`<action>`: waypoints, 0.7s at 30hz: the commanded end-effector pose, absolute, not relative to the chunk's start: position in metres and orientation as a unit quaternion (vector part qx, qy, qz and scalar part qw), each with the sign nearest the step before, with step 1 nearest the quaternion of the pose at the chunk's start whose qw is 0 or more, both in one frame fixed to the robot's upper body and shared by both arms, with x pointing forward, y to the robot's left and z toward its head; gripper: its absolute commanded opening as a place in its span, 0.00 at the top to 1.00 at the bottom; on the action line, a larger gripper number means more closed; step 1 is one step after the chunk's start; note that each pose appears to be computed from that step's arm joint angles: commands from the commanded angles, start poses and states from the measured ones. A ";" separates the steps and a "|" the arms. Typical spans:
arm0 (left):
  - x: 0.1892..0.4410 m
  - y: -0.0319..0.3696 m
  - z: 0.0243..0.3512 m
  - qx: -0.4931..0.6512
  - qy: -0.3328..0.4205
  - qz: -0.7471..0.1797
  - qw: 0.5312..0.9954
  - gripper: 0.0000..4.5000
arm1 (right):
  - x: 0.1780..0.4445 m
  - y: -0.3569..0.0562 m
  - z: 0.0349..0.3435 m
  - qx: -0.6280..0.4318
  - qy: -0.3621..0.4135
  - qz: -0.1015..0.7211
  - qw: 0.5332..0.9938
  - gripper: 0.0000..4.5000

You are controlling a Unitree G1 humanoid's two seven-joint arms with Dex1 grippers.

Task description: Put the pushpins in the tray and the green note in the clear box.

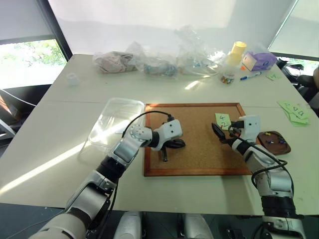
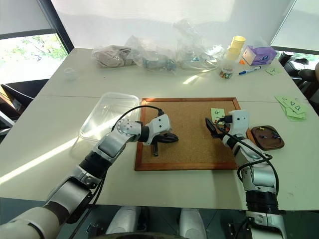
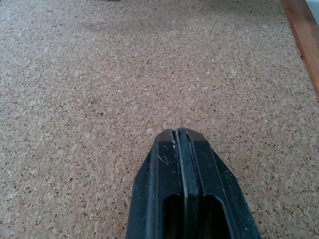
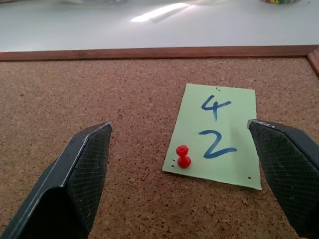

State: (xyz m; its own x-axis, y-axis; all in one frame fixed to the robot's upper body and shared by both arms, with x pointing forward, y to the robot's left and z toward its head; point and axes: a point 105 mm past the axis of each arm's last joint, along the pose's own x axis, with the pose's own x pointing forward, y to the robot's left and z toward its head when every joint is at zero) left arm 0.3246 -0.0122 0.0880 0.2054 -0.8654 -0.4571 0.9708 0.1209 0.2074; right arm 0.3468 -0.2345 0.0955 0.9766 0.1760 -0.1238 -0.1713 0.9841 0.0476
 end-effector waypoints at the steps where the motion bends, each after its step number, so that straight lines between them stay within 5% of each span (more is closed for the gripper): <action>1: 0.318 -0.010 0.070 0.244 0.145 -0.623 0.729 1.00 | 0.350 -0.232 0.102 0.022 0.047 0.090 0.995 0.12; 9: 0.317 -0.011 0.070 0.243 0.145 -0.624 0.729 1.00 | 0.348 -0.228 0.092 0.041 0.067 0.097 0.992 0.99; 21: 0.321 -0.008 0.069 0.245 0.148 -0.619 0.732 1.00 | 0.346 -0.241 0.109 0.019 0.023 0.072 0.997 0.99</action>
State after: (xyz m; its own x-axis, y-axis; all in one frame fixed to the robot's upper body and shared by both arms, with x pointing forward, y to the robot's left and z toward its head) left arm 0.3245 -0.0118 0.0881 0.2082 -0.8640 -0.4584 0.9698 0.1215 0.2115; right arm 0.3457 -0.2342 0.0863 0.9770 0.1671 -0.1322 -0.1576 0.9843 0.0796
